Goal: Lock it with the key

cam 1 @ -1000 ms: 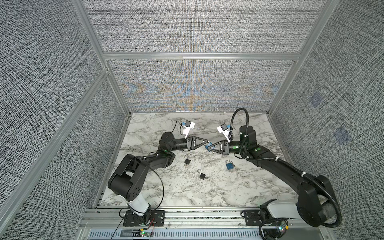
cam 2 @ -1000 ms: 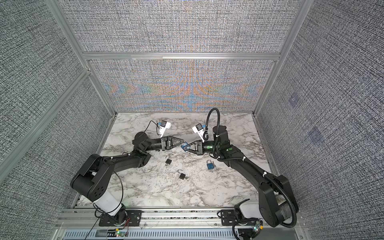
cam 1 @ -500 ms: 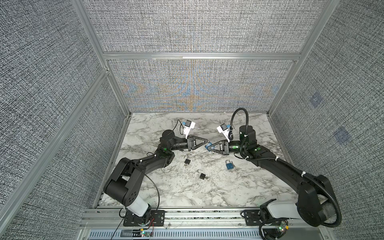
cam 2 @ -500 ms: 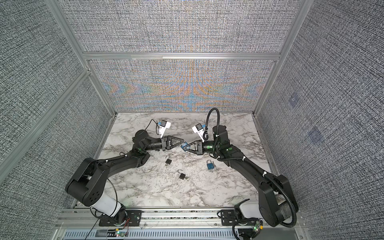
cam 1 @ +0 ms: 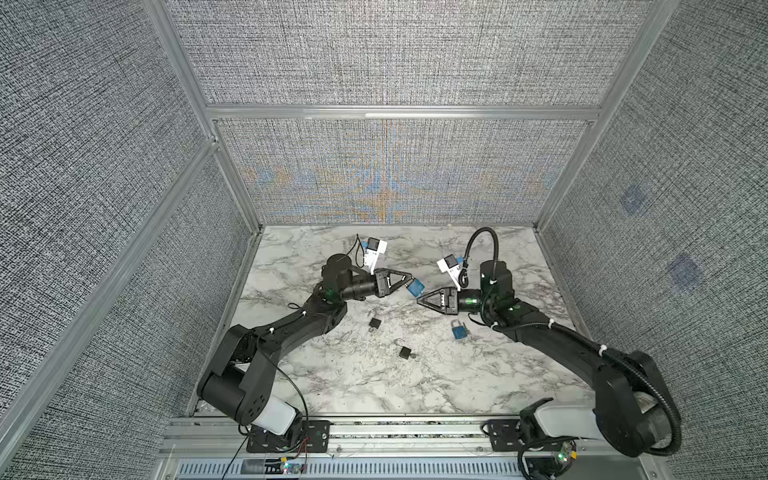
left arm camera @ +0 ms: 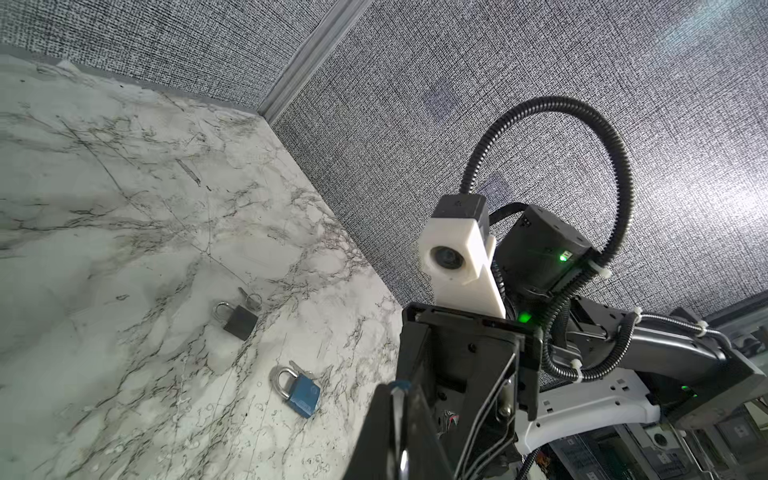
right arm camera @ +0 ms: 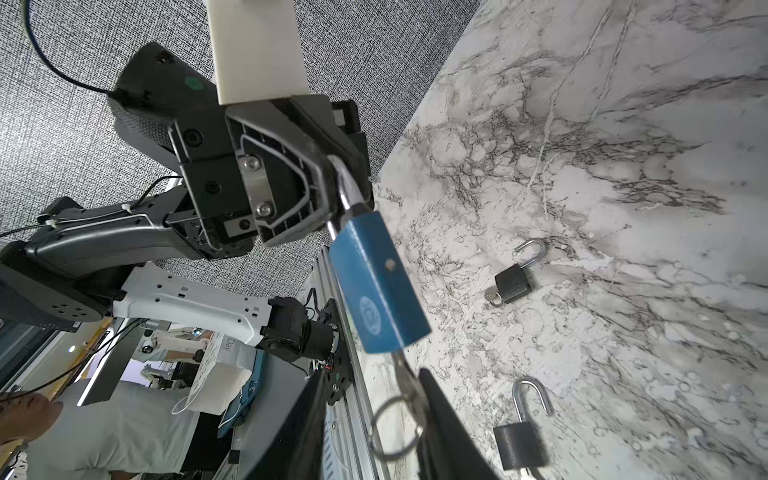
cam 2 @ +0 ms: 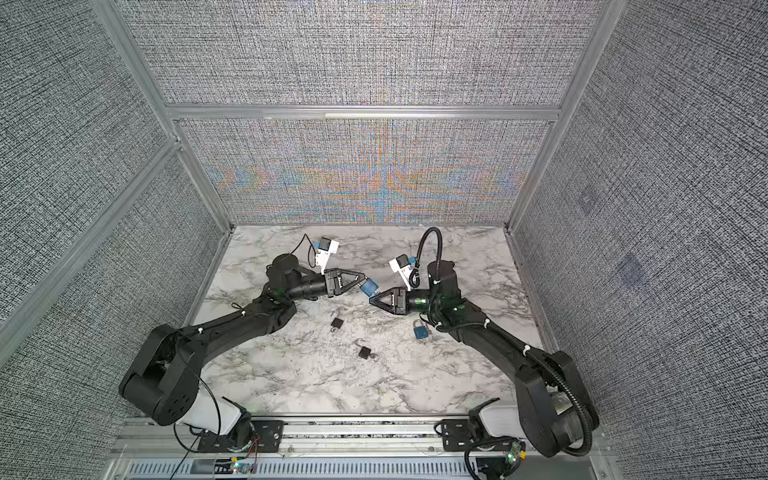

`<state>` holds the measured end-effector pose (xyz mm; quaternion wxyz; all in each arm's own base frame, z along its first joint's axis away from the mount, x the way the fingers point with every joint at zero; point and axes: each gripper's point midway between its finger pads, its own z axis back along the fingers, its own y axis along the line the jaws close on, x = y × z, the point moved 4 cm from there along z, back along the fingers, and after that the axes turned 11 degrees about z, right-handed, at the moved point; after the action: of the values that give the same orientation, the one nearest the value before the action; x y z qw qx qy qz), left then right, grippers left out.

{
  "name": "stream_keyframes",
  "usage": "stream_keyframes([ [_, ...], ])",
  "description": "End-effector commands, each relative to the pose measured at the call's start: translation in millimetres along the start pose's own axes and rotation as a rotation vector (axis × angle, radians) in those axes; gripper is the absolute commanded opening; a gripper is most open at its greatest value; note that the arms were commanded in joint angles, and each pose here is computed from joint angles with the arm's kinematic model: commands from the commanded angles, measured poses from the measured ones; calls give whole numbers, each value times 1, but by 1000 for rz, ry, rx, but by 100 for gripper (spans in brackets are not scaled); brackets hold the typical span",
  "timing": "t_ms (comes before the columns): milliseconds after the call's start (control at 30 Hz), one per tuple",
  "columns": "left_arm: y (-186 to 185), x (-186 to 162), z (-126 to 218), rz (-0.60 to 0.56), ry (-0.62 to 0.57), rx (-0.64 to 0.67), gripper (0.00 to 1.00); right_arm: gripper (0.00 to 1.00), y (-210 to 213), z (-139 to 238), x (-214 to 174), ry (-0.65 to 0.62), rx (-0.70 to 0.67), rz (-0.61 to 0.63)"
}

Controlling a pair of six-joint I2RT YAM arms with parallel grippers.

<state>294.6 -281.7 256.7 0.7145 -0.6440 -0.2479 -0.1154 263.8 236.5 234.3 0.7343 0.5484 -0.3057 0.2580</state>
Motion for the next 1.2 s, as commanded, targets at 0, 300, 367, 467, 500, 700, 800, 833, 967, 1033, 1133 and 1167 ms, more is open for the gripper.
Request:
stream_keyframes([
  [0, -6, 6, 2, -18, -28, -6, 0, 36, 4, 3, 8, -33, 8, 40],
  [300, -16, 10, 5, -30, -38, -14, 0, 42, -5, 15, 13, -46, -62, 52],
  [367, -17, 10, 5, -30, -36, -15, 0, 42, -2, 16, 18, -53, -61, 65],
  [467, -18, 11, 4, -30, -36, -19, 0, 42, 2, 16, 24, -61, -54, 78],
  [500, -17, 11, 4, -28, -35, -19, 0, 42, 3, 15, 25, -59, -52, 80],
  [700, -18, 12, 3, -22, -36, -31, 0, 41, 3, 11, 29, -56, -38, 84],
  [800, -18, 12, 3, -19, -39, -34, 0, 35, 3, 8, 30, -53, -26, 85],
  [833, -17, 12, 3, -18, -40, -33, 0, 33, 3, 7, 29, -50, -22, 82],
  [967, -16, 13, 3, -14, -45, -31, 0, 23, 1, 6, 27, -49, -18, 75],
  [1033, -16, 13, 3, -12, -50, -29, 0, 16, 2, 5, 27, -49, -13, 73],
  [1133, -15, 15, 4, -7, -58, -23, 0, 10, 2, 6, 25, -48, -11, 71],
  [1167, -15, 15, 5, -6, -63, -21, 0, 8, 3, 6, 25, -49, -8, 69],
])
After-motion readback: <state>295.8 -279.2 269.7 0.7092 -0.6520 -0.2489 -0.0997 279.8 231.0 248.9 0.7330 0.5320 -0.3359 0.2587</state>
